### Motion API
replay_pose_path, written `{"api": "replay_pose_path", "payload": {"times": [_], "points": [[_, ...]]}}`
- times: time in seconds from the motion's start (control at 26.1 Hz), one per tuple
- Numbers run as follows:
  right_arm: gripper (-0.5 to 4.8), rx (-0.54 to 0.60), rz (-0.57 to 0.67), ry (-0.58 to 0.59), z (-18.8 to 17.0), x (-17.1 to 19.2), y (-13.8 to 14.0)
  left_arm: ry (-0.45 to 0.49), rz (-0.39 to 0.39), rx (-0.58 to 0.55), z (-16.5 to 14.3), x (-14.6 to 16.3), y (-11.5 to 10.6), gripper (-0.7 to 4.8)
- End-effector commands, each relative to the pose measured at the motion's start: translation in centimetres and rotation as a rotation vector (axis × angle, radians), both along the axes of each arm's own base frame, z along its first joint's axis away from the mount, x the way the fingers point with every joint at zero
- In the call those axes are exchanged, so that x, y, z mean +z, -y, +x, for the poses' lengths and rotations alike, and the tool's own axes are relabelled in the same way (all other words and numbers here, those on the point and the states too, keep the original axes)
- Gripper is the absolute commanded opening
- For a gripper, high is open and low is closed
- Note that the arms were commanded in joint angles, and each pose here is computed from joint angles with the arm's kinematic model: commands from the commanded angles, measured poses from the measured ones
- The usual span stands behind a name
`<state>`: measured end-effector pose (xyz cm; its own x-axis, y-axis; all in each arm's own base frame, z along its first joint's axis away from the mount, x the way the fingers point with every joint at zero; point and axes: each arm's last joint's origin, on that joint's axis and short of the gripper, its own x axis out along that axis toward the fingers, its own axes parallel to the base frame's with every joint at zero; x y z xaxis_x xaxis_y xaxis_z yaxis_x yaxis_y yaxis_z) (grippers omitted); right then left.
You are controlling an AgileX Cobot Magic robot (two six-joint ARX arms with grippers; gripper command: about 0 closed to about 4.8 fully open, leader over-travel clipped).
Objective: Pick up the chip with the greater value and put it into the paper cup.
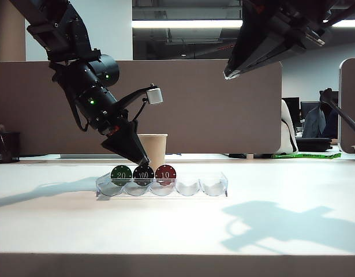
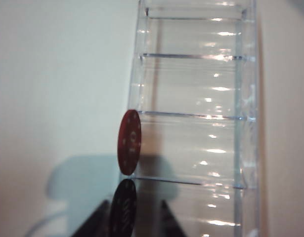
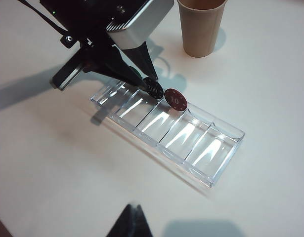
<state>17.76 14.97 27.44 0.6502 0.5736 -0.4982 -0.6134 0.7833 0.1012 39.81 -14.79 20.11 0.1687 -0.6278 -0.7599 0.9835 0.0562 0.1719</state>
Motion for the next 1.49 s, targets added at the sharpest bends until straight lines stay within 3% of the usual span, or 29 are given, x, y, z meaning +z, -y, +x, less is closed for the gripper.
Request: {"api": "replay_pose_path", "payload": {"times": [0.04, 0.8, 0.88, 0.96, 1.19, 1.34, 1.49], "points": [[-0.05, -0.001, 0.015, 0.017, 0.02, 0.39, -0.03, 0.003, -0.006, -0.001, -0.01, 0.14, 0.02, 1.33], [-0.05, -0.002, 0.015, 0.017, 0.02, 0.37, -0.02, -0.011, 0.001, 0.037, 0.3, -0.4, 0.1, 1.18], [-0.05, -0.002, 0.015, 0.017, 0.03, 0.38, -0.02, -0.009, 0.014, 0.044, 0.3, -0.43, 0.06, 1.04], [-0.05, -0.002, 0.015, 0.017, 0.02, 0.37, -0.02, -0.013, 0.025, 0.052, 0.28, -0.45, 0.02, 0.57], [-0.05, -0.002, 0.014, 0.016, 0.02, 0.36, -0.01, -0.023, 0.02, 0.065, 0.29, -0.44, 0.03, 0.46], [-0.05, -0.002, 0.014, 0.016, 0.02, 0.36, -0.01, -0.03, 0.017, 0.072, 0.29, -0.44, 0.03, -0.06], [-0.05, -0.002, 0.014, 0.016, 0.02, 0.36, -0.01, -0.039, 0.014, 0.081, 0.29, -0.44, 0.03, -0.06]]}}
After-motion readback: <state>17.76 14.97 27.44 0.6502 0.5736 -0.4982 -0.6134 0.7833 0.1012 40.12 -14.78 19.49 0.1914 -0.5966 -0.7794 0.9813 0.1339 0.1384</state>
